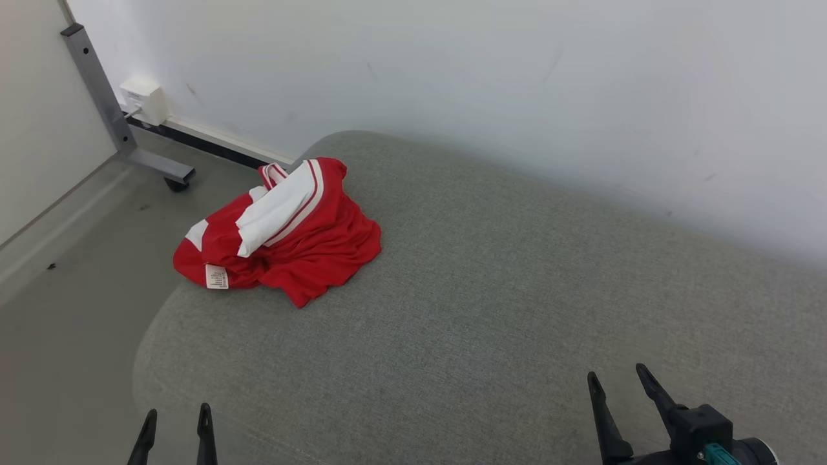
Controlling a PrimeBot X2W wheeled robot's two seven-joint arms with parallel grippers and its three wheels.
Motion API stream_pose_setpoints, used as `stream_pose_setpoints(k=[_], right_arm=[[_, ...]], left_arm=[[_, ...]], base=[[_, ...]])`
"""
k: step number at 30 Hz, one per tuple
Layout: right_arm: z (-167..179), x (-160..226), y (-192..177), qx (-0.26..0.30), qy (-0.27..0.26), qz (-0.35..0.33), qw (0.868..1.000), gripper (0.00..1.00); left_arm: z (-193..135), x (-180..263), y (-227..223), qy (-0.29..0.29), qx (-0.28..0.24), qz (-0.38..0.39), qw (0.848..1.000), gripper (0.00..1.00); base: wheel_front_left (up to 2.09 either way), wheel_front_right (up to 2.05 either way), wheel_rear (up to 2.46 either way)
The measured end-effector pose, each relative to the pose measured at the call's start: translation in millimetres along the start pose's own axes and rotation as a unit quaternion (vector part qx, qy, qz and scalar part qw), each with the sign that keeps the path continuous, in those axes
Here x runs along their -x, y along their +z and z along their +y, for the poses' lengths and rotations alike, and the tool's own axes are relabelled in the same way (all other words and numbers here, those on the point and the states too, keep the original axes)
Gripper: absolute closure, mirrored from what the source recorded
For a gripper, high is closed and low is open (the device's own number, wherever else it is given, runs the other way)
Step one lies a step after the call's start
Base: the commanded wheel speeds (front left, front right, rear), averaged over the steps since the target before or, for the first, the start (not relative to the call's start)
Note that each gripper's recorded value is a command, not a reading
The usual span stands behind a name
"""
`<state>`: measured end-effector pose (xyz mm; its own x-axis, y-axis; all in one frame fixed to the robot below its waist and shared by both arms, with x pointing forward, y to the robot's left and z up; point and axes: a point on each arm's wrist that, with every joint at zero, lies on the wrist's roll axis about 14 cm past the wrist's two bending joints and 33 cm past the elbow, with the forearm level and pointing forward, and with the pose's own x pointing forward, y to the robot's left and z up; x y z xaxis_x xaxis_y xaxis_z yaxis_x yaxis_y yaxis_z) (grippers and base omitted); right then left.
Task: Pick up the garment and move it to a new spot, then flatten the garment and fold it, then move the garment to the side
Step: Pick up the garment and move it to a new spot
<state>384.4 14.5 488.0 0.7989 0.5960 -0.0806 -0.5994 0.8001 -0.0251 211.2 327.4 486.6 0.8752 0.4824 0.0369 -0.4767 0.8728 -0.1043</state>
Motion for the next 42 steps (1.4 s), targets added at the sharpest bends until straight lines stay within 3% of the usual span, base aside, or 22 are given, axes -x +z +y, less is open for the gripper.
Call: stream_pose_setpoints(k=[9, 20, 27, 31, 37, 42], right_arm=[[15, -15, -5, -0.004, 0.027, 0.006, 1.000, 0.00], [6, -9, -10, -0.013, 0.013, 0.010, 1.000, 0.00], [5, -18, 11, -0.002, 0.016, -0.014, 1.000, 0.00], [-1, -27, 15, 0.007, 0.019, -0.013, 1.000, 0.00], [-22, -35, 18, 0.007, 0.007, -0.019, 1.000, 0.00], [-46, -30, 0, -0.006, -0.020, -0.001, 1.000, 0.00]], left_arm=[[14, 7, 0, 0.029, -0.004, 0.002, 1.000, 0.00], [16, 4, -7, 0.028, -0.001, 0.018, 0.999, 0.00], [30, -47, 22, 0.016, -0.033, 0.036, 0.999, 0.00], [45, -88, 44, 0.030, -0.021, 0.058, 0.998, 0.00], [46, -145, 55, 0.034, 0.053, 0.128, 0.990, 0.00], [10, -202, 75, 0.014, 0.181, 0.154, 0.971, 0.00]], base=[[0.00, 0.00, 0.00], [0.00, 0.00, 0.00], [0.00, 0.00, 0.00], [0.00, 0.00, 0.00], [0.00, 0.00, 0.00], [0.00, 0.00, 0.00]])
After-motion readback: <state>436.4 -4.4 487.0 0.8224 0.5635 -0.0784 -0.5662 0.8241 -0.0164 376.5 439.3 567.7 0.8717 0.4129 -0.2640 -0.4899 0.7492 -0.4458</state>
